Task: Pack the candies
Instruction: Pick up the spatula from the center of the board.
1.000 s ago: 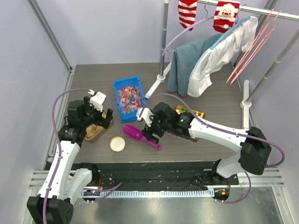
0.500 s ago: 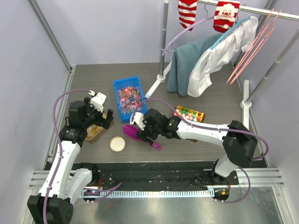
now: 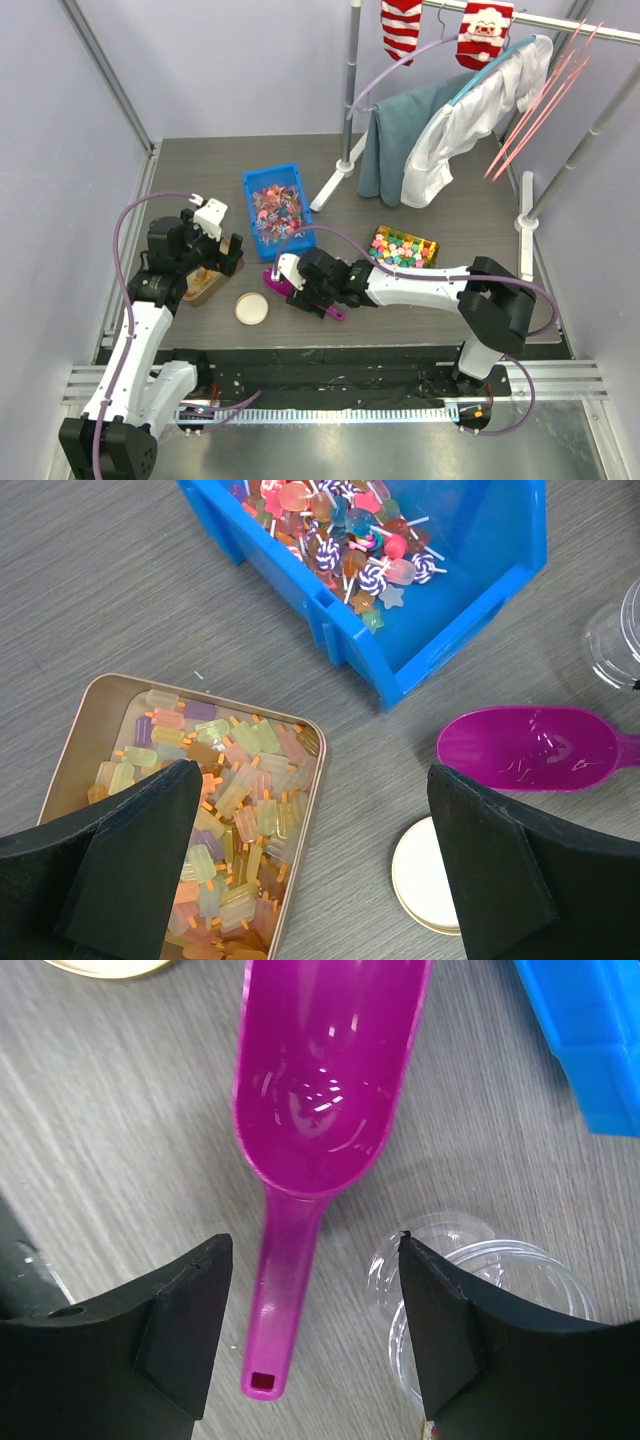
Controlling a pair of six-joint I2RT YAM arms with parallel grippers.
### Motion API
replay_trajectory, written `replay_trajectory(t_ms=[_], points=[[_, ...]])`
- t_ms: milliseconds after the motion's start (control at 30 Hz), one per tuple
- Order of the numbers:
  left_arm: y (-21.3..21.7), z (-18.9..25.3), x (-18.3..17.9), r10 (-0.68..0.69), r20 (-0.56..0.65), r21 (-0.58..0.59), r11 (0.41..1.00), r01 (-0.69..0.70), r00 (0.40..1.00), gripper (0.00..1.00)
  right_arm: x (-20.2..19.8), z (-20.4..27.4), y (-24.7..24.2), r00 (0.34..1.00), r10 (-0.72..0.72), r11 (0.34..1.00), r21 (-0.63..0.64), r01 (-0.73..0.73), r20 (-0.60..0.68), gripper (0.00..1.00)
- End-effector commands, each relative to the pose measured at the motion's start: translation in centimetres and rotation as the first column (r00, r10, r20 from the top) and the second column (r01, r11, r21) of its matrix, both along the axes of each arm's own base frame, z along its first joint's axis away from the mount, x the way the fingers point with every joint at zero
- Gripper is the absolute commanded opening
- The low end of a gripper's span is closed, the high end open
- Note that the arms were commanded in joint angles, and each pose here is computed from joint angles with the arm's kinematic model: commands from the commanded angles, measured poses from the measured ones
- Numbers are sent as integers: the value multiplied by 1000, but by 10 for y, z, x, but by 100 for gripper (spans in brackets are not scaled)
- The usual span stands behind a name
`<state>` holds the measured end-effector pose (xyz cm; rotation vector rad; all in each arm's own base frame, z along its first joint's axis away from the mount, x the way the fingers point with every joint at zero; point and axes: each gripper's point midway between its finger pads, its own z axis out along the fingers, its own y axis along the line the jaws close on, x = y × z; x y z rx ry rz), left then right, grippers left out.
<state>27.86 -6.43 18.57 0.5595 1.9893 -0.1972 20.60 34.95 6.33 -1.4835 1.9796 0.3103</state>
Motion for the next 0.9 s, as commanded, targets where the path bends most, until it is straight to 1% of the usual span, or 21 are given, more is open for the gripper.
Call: replay_trajectory(t_ms=[0,100,167,333,467,533,567,633,833,867], points=[[-2,8,6,-2,38,-11,1000,2,999,100,11,1,4,998,-26,1000,18,25,62,72],[-3,7,6,-7,33,-13,1000,8,999,100,10,-3,5,998,-21,1000,15,20,52,71],[-3,6,7,-7,32,-13,1000,8,999,100,9,-6,7,998,-20,1000,10,19,55,67],[-2,4,7,-9,30,-9,1000,10,999,100,2,-10,14,997,9,1000,-10,-9,82,63],[-3,3,7,-11,24,-10,1000,11,1000,100,-1,-12,19,996,23,1000,-12,-22,88,55],[-3,2,7,-11,25,-8,1000,12,1000,100,0,-13,19,995,17,1000,-19,-15,95,49],[-3,2,7,-13,25,-9,1000,13,1000,100,1,-14,19,995,14,1000,-22,-12,95,41],[-3,3,7,-15,26,-11,1000,16,1000,100,2,-14,19,995,12,1000,-23,-10,100,34],[-6,2,6,-27,17,-18,999,27,999,100,2,-16,19,995,16,999,-33,-13,99,31],[-6,2,6,-28,17,-19,999,28,999,100,2,-16,19,995,17,999,-34,-14,100,28]])
